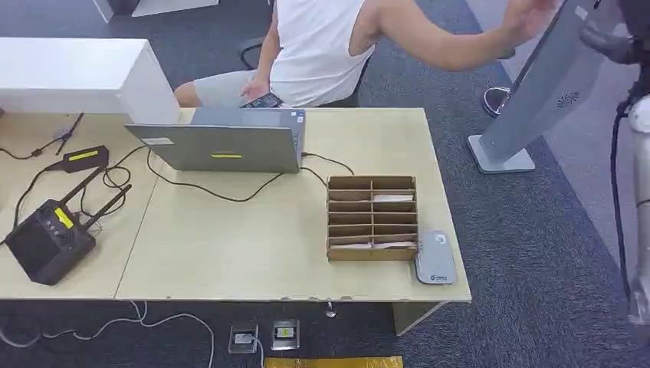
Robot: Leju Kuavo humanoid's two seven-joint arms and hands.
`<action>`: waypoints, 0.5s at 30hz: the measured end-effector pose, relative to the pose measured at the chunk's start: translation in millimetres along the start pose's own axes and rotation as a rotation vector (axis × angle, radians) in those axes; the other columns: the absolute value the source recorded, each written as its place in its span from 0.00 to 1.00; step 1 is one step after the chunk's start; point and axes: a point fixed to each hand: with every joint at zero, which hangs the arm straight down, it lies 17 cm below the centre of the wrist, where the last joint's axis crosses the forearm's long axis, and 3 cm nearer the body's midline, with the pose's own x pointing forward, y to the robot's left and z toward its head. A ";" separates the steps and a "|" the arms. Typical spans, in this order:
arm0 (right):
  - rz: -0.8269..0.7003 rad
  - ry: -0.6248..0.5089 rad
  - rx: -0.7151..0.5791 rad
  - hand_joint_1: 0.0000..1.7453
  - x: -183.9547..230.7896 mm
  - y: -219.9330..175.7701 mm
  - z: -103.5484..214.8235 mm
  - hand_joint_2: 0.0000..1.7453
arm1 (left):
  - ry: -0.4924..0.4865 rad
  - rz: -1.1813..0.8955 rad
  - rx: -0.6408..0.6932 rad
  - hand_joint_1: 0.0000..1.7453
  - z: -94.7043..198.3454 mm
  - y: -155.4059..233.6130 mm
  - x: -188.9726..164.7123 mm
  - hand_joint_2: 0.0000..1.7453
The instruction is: Pass the card to the sensor for recognition and then transmit it.
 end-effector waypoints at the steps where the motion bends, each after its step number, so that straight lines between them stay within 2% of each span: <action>1: 0.003 -0.029 0.009 0.00 12.9 4.1 0.2 1.00 | 0.001 0.000 0.001 0.00 -0.1 0.5 -0.6 0.00; 6: 0.028 -0.143 0.043 0.00 58.7 21.1 4.6 1.00 | 0.003 -0.001 -0.001 0.00 0.1 0.0 -2.7 0.00; 15: 0.063 -0.272 0.123 0.00 107.5 69.1 20.6 1.00 | 0.009 0.022 -0.006 0.00 0.3 -0.9 -3.3 0.00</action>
